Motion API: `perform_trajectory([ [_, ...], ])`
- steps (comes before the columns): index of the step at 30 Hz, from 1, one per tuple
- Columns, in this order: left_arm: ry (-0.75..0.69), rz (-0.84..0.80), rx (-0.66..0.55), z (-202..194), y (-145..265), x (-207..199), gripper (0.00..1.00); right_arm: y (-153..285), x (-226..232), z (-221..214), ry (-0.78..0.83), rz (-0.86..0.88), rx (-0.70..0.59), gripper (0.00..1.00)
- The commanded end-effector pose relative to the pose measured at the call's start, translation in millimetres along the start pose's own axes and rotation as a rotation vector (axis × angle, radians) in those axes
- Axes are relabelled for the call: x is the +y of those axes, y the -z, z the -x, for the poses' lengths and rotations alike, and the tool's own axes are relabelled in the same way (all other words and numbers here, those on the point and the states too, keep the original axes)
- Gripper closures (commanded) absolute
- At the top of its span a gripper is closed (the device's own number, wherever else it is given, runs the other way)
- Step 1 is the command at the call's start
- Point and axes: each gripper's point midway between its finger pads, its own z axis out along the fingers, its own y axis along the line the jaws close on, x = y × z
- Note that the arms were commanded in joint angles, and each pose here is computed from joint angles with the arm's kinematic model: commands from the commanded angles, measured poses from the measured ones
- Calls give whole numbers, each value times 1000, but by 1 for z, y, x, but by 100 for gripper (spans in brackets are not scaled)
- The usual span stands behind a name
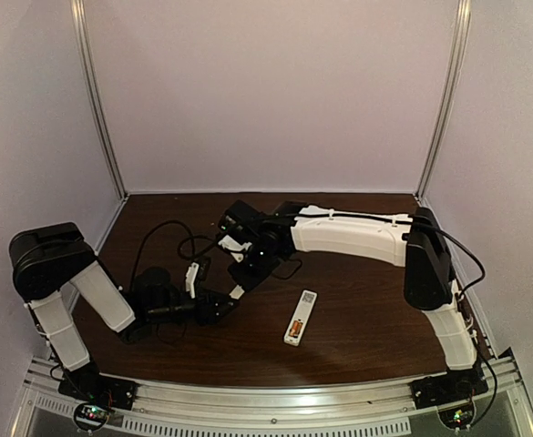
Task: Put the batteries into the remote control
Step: Pick up the battery cover at the center of the board, then pass from the right arm to the left
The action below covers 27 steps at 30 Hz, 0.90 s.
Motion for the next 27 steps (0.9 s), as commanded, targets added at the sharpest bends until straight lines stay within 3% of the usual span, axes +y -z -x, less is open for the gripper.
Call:
perform_trajectory([
  [1,28,3,-37,9,-1,3,46,17,4,8,12,2,-38,100],
  [12,-81,-79,-120,20,20,-18,41,11,0,0,26,-20,-13,100],
  [27,-49,-2,-72,18,16,2,40,17,9,2,46,14,-22,100],
])
